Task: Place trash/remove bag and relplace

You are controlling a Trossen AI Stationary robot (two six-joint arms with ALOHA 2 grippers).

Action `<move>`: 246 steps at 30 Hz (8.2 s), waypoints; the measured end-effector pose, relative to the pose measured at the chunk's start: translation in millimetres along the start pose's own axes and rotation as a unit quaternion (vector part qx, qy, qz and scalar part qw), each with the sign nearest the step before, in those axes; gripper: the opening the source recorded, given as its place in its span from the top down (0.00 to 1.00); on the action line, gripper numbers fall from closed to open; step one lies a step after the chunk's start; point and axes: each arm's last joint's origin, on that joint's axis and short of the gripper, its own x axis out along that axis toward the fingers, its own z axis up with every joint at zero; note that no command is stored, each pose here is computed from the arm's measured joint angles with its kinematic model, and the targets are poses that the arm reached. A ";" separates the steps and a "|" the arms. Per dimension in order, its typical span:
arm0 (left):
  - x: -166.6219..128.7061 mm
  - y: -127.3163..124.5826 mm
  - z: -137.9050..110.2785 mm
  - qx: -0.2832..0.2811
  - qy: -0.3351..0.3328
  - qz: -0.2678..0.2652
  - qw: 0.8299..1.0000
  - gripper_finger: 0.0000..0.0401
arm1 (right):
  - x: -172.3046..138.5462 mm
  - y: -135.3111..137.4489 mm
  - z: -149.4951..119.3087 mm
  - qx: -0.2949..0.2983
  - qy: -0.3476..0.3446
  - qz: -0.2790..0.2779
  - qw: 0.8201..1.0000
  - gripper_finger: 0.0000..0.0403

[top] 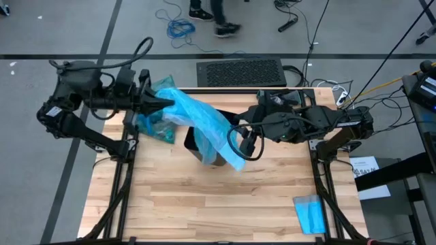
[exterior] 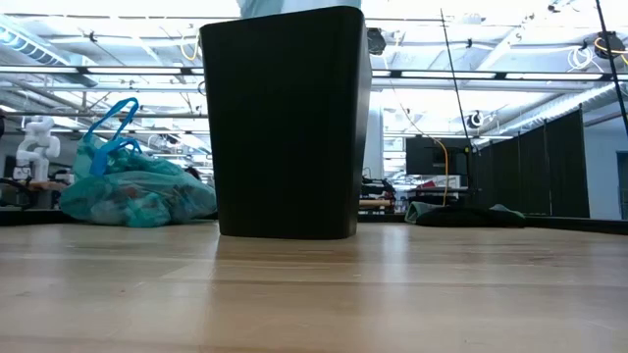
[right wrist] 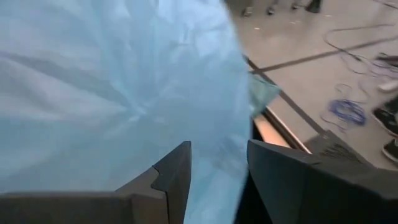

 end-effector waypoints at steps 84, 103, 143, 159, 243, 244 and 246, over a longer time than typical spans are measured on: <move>12.0 50.3 -35.4 0.042 0.218 0.094 0.971 0.99 | 117.0 -19.9 11.2 -0.003 0.011 0.132 0.991 1.00; 3.4 38.5 -15.7 -0.004 0.122 0.001 0.993 0.34 | 119.2 -25.6 11.9 0.003 0.013 0.125 0.992 1.00; 13.1 48.4 -26.7 0.005 0.167 0.092 0.982 0.32 | 120.5 -28.8 14.8 -0.016 0.002 0.146 0.989 1.00; -32.0 41.0 -27.0 0.002 0.164 0.158 0.974 0.32 | 122.9 -35.2 16.0 -0.018 0.002 0.139 0.990 1.00; 104.2 35.1 -165.9 -0.163 0.051 0.216 0.961 0.32 | 137.7 -92.3 17.2 -0.058 0.033 0.225 0.972 1.00; 103.1 34.6 -165.1 -0.165 0.051 0.211 0.962 0.32 | 137.7 -92.4 17.2 -0.058 0.033 0.225 0.972 1.00; 103.1 33.8 -164.3 -0.168 0.053 0.198 0.964 0.32 | 137.8 -93.2 17.2 -0.058 0.034 0.224 0.972 1.00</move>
